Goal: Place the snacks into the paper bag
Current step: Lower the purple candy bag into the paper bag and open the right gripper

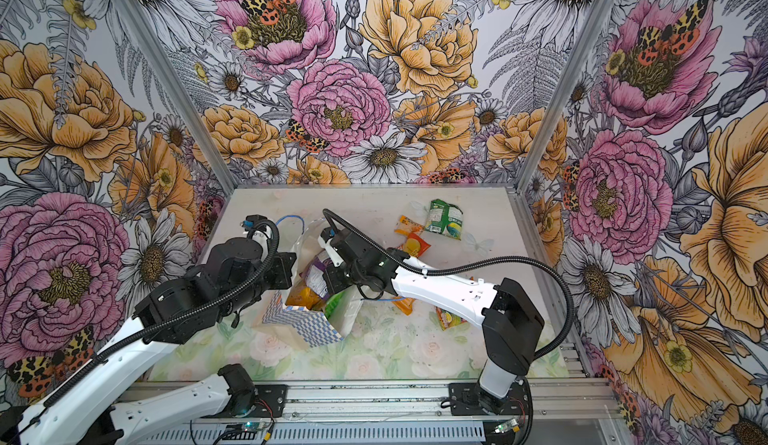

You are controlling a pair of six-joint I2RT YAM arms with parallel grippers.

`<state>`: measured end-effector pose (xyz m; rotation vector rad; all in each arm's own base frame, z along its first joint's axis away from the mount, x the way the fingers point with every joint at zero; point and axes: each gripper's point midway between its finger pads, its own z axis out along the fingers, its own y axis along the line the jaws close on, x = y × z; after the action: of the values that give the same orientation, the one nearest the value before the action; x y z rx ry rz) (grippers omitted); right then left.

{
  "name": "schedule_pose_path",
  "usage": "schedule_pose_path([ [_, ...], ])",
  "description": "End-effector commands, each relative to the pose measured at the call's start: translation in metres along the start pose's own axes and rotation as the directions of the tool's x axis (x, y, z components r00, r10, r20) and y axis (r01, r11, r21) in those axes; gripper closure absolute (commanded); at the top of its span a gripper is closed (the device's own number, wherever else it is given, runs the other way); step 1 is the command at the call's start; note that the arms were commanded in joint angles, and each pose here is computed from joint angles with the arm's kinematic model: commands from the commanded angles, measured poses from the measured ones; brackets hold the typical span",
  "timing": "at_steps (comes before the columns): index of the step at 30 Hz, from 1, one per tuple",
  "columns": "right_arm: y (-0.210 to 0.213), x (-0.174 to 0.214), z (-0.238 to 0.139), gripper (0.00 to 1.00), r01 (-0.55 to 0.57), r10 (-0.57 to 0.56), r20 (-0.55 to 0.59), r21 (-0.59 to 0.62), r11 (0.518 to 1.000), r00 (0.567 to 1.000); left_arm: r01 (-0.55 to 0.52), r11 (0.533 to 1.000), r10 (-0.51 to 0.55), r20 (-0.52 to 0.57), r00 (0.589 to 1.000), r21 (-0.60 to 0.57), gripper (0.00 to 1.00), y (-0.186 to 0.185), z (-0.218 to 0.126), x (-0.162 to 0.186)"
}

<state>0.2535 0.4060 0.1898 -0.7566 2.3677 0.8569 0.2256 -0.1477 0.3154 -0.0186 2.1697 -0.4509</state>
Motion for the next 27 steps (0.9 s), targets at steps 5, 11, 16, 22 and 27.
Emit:
schedule_pose_path([
  [5,-0.029,-0.008,0.012,1.0,-0.08,0.079,0.011,0.062,0.995,0.997,0.008,0.999,-0.01,0.062,0.998,0.043,1.0,-0.007,-0.01,-0.014],
  [11,-0.037,0.0,0.024,0.97,-0.113,0.117,-0.037,0.095,0.989,0.992,-0.003,0.999,0.0,0.068,0.998,0.044,1.0,-0.008,-0.011,-0.017],
  [16,-0.037,0.002,0.026,0.88,-0.1,0.107,-0.049,0.123,0.987,0.993,-0.01,0.999,0.006,0.072,0.997,0.048,1.0,-0.011,-0.012,-0.021],
  [22,-0.037,-0.007,0.011,0.63,-0.095,0.097,-0.008,0.145,0.985,0.995,-0.009,0.999,0.006,0.071,0.997,0.046,1.0,-0.012,-0.011,-0.023],
  [27,-0.032,-0.013,-0.003,0.54,-0.089,0.087,0.018,0.139,0.986,0.996,-0.01,0.999,0.007,0.071,0.997,0.042,1.0,-0.012,-0.011,-0.024],
])
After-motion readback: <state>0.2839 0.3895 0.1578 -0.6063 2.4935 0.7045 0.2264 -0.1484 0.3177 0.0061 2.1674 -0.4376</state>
